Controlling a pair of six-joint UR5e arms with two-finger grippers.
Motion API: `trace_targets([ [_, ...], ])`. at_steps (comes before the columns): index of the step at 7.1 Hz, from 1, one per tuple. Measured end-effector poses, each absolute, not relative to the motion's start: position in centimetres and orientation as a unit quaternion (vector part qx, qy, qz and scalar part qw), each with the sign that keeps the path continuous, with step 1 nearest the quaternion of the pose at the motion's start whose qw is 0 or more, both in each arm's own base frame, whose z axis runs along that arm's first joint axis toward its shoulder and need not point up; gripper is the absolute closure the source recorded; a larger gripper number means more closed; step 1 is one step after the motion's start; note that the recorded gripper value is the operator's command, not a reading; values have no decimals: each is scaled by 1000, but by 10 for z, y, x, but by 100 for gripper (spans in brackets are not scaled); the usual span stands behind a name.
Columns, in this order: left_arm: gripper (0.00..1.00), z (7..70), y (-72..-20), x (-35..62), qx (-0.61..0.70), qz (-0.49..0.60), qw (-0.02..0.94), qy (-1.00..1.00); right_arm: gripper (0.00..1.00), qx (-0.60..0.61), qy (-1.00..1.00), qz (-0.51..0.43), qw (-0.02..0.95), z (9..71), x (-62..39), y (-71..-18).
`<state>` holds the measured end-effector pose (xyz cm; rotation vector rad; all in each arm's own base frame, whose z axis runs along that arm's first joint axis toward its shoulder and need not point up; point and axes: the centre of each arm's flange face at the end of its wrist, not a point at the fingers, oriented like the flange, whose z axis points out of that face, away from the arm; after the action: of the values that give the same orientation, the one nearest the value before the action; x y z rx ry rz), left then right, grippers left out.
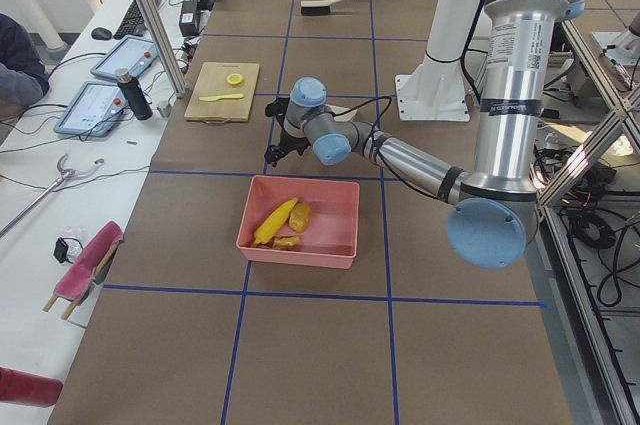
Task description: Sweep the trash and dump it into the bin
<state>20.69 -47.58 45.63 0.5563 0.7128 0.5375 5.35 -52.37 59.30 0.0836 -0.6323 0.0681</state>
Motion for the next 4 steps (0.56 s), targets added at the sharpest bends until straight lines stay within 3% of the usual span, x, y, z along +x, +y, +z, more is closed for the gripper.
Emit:
trace_targets([
  [2,2,534,-462,83,177,91,932,303,0,22,-353,37,935,601,46,-526],
  [4,2,574,-428,19,116,20,928,353,0,17,-377,45,925,596,43,-526],
])
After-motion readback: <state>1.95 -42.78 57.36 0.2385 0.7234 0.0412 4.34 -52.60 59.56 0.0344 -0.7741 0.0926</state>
